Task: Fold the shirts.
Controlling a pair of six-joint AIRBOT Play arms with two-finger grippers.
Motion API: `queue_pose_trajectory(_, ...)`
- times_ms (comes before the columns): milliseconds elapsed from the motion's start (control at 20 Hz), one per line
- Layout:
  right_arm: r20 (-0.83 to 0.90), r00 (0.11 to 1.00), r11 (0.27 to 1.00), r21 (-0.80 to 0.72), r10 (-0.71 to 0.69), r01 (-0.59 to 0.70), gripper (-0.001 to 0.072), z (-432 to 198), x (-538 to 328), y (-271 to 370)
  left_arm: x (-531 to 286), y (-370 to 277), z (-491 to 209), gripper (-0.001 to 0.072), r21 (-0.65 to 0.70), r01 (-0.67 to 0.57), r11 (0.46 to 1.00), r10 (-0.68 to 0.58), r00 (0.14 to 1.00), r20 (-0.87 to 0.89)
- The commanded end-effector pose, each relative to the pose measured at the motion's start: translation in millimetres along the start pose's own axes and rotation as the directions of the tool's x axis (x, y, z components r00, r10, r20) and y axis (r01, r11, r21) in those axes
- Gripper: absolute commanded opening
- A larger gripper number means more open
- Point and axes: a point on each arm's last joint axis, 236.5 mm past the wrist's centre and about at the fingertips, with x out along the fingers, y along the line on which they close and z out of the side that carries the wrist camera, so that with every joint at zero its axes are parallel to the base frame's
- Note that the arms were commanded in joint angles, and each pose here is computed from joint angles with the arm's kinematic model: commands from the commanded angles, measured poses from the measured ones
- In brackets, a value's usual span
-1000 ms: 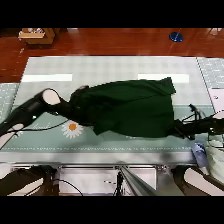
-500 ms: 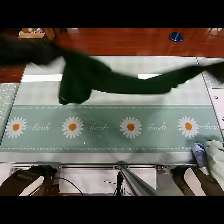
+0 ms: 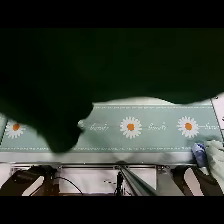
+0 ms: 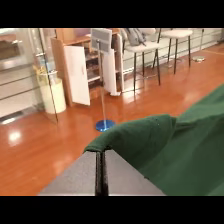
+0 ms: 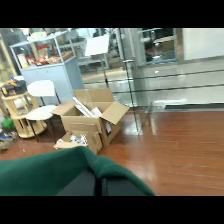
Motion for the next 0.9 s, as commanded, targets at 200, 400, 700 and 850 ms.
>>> queue_pose_trajectory(200, -0.235, 0.947, 0.975, -0.030, -0.219, 0.218, 0.0024, -52.9, -31.2, -28.4, -61.0, 17.7, -57.8, 0.0020, 0.020, -0.175, 0.984, 0.175, 0.954, -0.245)
queue_pose_trajectory(400, -0.461, 0.863, 0.970, 0.024, -0.205, 0.243, 0.0024, -94.5, -11.1, -70.0, 1.0, 40.4, -126.9, 0.0020, 0.035, -0.107, 0.994, 0.110, 0.869, -0.482)
queue_pose_trajectory(700, -0.722, 0.686, 0.934, 0.180, -0.087, 0.308, 0.0024, -167.3, 61.0, -183.6, 130.6, 83.5, -243.7, 0.0021, -0.069, -0.024, 0.997, -0.033, 0.691, -0.722)
queue_pose_trajectory(850, -0.819, 0.572, 0.885, 0.231, -0.048, 0.405, 0.0024, -226.6, 87.8, -250.4, 184.2, 99.0, -309.9, 0.0021, -0.133, -0.004, 0.991, -0.103, 0.603, -0.791)
